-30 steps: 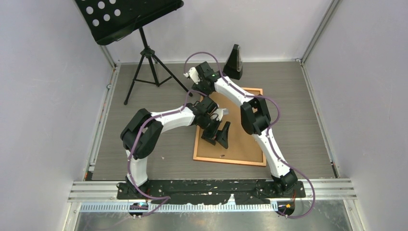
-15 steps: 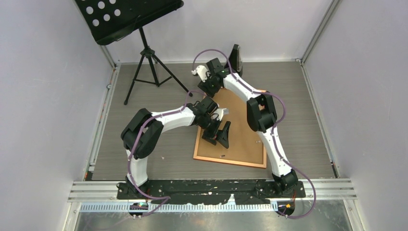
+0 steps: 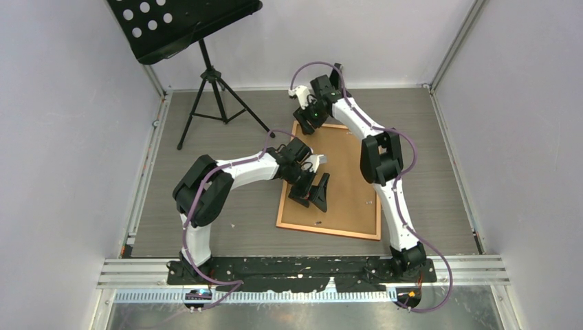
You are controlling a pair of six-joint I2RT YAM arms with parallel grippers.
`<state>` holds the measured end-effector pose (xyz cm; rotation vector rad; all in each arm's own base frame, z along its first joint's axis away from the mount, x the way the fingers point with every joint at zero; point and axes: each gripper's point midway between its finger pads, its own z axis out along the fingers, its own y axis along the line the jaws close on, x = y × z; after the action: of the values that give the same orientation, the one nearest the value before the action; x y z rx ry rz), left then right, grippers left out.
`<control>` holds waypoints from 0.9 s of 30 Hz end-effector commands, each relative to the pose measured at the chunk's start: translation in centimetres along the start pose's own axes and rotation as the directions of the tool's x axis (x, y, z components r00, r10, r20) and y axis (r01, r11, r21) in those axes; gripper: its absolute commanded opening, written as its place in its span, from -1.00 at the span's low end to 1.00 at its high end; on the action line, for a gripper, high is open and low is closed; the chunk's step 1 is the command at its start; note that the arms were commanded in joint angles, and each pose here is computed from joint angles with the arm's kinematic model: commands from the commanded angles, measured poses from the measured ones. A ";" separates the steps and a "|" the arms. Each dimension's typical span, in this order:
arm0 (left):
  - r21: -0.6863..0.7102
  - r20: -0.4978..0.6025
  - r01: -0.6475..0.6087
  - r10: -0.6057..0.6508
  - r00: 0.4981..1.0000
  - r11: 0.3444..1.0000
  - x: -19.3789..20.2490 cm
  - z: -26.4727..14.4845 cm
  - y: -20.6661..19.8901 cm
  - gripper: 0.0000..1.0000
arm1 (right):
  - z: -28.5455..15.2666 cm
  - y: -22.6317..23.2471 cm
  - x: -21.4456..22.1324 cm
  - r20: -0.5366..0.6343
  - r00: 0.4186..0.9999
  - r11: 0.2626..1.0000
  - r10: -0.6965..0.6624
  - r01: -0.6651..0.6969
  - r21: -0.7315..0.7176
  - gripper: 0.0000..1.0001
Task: Put the photo into the frame
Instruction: Install the photo frame at the center of the board.
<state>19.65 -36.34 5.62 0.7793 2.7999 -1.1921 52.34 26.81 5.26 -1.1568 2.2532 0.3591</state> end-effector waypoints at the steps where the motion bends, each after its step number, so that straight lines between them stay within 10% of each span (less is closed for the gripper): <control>1: -0.017 -0.059 0.025 -0.026 0.998 1.000 1.5 0.8 0.6 0.88 | -1.2 -0.3 -2.8 0.063 0.998 0.999 0.004 -0.007 0.044 0.25; 27: 0.002 -0.038 0.015 -0.015 0.999 1.000 1.1 0.1 -0.3 0.88 | 2.0 0.6 -0.9 -0.029 0.999 0.995 0.035 -0.032 0.100 0.23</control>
<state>19.55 -36.38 5.71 0.7809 2.8001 -1.2015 52.16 28.84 3.78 -1.1301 2.2914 0.2751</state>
